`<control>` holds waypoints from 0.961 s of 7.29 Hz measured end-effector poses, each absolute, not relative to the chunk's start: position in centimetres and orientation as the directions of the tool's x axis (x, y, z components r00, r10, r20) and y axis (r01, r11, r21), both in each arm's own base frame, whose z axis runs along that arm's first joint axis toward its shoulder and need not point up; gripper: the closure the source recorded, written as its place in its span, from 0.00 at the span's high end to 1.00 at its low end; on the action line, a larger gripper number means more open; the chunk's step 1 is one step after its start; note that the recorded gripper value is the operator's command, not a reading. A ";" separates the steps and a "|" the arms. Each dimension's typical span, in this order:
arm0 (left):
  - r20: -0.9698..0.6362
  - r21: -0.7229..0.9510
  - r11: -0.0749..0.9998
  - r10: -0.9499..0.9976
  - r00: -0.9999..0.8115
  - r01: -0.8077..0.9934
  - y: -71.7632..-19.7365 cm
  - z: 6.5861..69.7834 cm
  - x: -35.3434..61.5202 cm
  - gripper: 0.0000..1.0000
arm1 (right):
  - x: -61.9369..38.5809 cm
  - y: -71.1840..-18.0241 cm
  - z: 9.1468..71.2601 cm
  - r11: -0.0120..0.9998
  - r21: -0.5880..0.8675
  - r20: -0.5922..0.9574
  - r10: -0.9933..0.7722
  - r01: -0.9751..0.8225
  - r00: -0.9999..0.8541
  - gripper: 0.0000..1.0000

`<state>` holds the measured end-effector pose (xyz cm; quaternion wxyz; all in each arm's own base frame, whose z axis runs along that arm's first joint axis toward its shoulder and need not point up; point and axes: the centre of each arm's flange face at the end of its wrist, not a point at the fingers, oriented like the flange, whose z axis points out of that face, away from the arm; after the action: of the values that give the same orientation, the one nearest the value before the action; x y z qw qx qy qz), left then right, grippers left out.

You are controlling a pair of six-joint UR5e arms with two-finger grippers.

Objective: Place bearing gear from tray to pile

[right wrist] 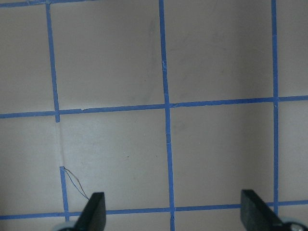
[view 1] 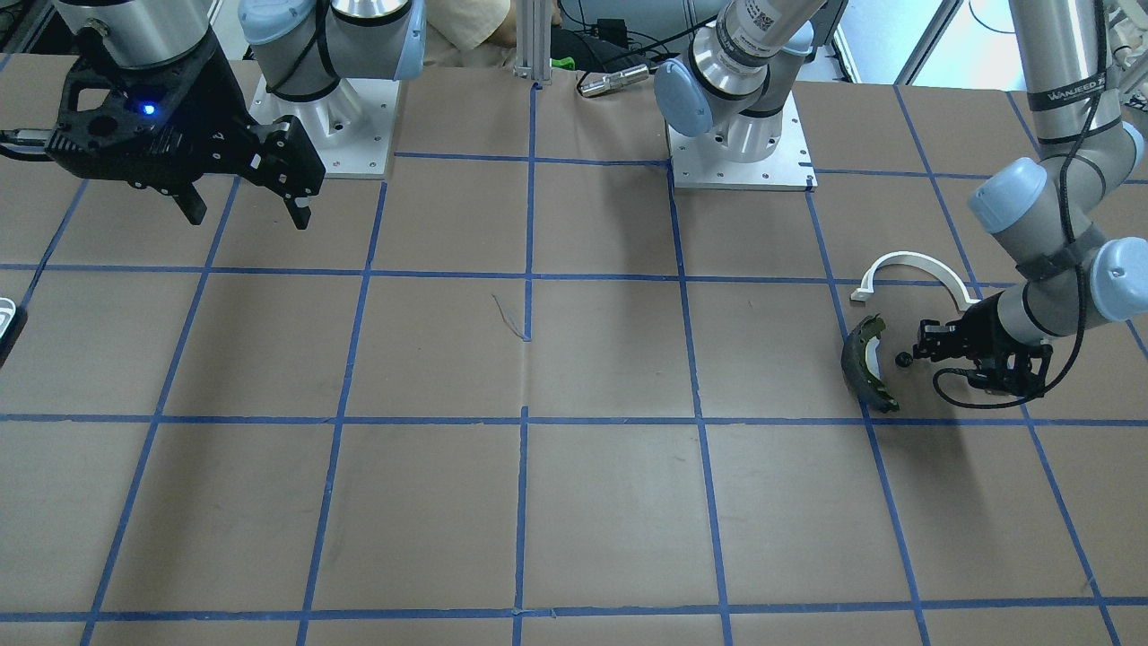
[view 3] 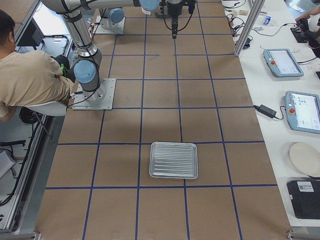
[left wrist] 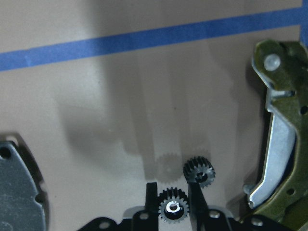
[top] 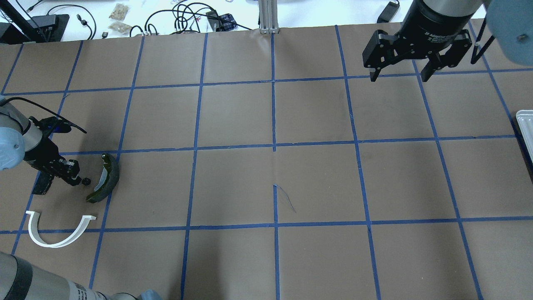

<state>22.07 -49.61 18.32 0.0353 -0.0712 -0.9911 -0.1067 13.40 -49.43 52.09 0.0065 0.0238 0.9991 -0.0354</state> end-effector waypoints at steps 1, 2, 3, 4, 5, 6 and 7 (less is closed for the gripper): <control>0.080 0.201 0.968 0.133 -0.988 0.147 -49.7 18.3 22.1 0.88 | 13.4 -49.4 52.1 0.996 -0.070 -0.015 0.047 0.047 -0.999 1.00; 0.074 0.196 0.970 0.132 -0.988 0.144 -49.8 18.3 22.2 0.97 | 13.4 -49.4 52.1 0.996 -0.070 -0.015 0.046 0.047 -0.999 1.00; 0.069 0.191 0.971 0.132 -0.989 0.143 -49.9 18.4 22.3 1.00 | 13.4 -49.4 52.1 0.996 -0.070 -0.015 0.046 0.047 -0.999 1.00; 0.060 0.185 0.972 0.133 -0.989 0.142 -50.0 18.9 22.3 1.00 | 13.4 -49.4 52.1 0.996 -0.070 -0.016 0.046 0.047 -0.999 1.00; 0.048 0.176 0.974 0.134 -0.990 0.141 -50.2 19.8 22.1 1.00 | 13.4 -49.4 52.1 0.996 -0.070 -0.016 0.046 0.047 -0.999 1.00; 0.033 0.164 0.977 0.134 -0.990 0.138 -50.5 21.0 22.0 1.00 | 13.4 -49.4 52.1 0.996 -0.070 -0.016 0.046 0.047 -0.999 1.00; 0.019 0.156 0.980 0.122 -0.992 0.124 -50.8 22.5 21.7 1.00 | 13.4 -49.4 52.1 0.996 -0.070 -0.016 0.046 0.047 -0.999 1.00</control>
<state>21.74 -50.84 22.50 0.0045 -0.0619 -0.9950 -0.0789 13.45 -49.42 52.10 0.0073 0.0232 0.9991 -0.0355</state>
